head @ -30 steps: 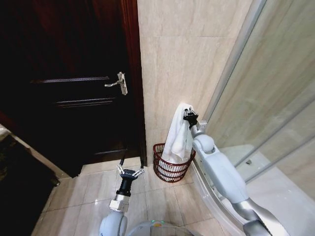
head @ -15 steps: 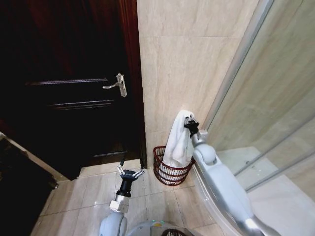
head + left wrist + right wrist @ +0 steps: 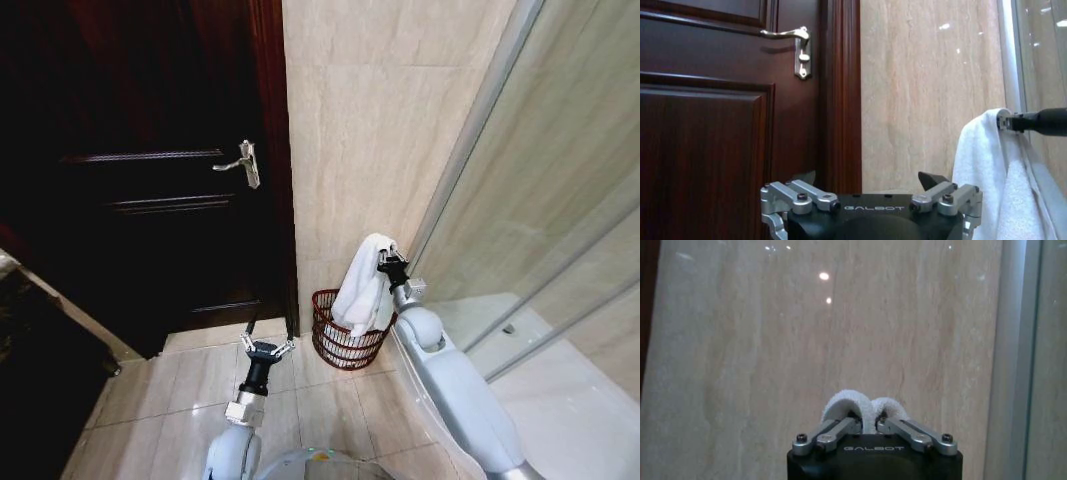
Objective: Discard the used towel into the hamper.
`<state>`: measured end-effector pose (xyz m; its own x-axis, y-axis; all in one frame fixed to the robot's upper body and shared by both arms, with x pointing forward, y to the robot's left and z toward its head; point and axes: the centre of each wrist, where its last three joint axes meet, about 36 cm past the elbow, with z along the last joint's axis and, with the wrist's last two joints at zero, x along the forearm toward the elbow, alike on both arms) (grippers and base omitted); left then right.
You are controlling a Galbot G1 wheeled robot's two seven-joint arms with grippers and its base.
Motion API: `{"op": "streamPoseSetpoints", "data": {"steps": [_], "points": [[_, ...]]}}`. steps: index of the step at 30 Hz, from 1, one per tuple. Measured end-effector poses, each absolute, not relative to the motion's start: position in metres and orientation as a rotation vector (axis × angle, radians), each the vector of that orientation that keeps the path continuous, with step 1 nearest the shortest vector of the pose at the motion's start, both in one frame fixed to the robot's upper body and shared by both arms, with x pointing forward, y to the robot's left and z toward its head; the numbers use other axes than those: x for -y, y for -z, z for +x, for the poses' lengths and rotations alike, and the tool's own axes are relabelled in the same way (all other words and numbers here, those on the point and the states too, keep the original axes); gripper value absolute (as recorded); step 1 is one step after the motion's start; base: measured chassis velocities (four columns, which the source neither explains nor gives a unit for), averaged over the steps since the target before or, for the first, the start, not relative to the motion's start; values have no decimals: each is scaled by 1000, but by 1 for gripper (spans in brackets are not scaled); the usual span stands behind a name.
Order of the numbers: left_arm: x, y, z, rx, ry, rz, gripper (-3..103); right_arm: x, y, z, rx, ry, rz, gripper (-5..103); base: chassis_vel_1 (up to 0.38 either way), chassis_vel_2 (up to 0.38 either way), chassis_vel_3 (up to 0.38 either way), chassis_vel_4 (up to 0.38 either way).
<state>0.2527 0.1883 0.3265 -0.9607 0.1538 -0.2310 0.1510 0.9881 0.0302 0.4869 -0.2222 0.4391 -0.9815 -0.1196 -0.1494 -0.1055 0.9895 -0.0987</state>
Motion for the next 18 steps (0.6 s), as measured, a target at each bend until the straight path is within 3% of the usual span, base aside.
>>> {"op": "streamPoseSetpoints", "data": {"steps": [18], "points": [[-188,-326,250,-2903,-16,220,100,221,-420,519,-2980,80,-144,7,0,0,0,0]]}}
